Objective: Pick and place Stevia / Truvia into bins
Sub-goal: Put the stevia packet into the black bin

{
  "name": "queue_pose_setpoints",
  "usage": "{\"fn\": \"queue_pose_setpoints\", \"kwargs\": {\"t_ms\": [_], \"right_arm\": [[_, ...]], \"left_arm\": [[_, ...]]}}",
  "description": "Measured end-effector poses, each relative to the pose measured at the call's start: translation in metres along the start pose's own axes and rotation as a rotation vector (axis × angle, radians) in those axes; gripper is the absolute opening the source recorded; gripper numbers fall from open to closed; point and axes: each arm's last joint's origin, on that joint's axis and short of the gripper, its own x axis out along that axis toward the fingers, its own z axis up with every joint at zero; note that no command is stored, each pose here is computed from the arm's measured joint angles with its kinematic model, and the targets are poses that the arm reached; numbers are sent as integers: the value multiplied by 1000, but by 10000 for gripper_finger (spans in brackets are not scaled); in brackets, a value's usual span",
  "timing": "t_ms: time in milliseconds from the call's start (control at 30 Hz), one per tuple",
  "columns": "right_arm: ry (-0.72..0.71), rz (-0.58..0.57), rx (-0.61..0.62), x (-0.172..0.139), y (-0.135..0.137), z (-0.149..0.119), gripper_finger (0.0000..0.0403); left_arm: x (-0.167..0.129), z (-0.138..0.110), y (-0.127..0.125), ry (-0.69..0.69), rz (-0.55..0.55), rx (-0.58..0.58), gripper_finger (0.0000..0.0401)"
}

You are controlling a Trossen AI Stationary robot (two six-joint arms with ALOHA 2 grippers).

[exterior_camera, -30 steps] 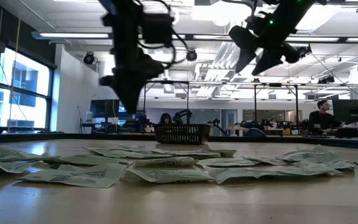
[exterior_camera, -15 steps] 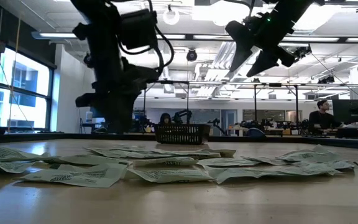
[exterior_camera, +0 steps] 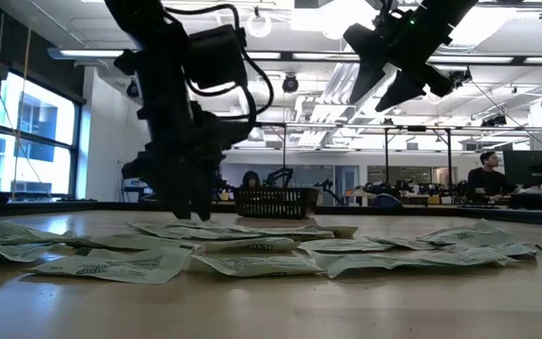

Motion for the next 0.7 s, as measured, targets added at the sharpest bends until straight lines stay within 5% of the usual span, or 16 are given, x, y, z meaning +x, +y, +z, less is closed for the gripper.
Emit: {"fn": "queue_pose_setpoints", "kwargs": {"t_ms": [200, 500, 700], "right_arm": [[17, -9, 19, 0, -1, -1, 245], [0, -20, 19, 0, -2, -1, 245], [-25, -36, 21, 0, -2, 0, 245]], "left_arm": [[11, -2, 2, 22, 43, 54, 161], [13, 16, 14, -109, 146, 172, 22], [0, 37, 33, -150, 191, 161, 38]]}}
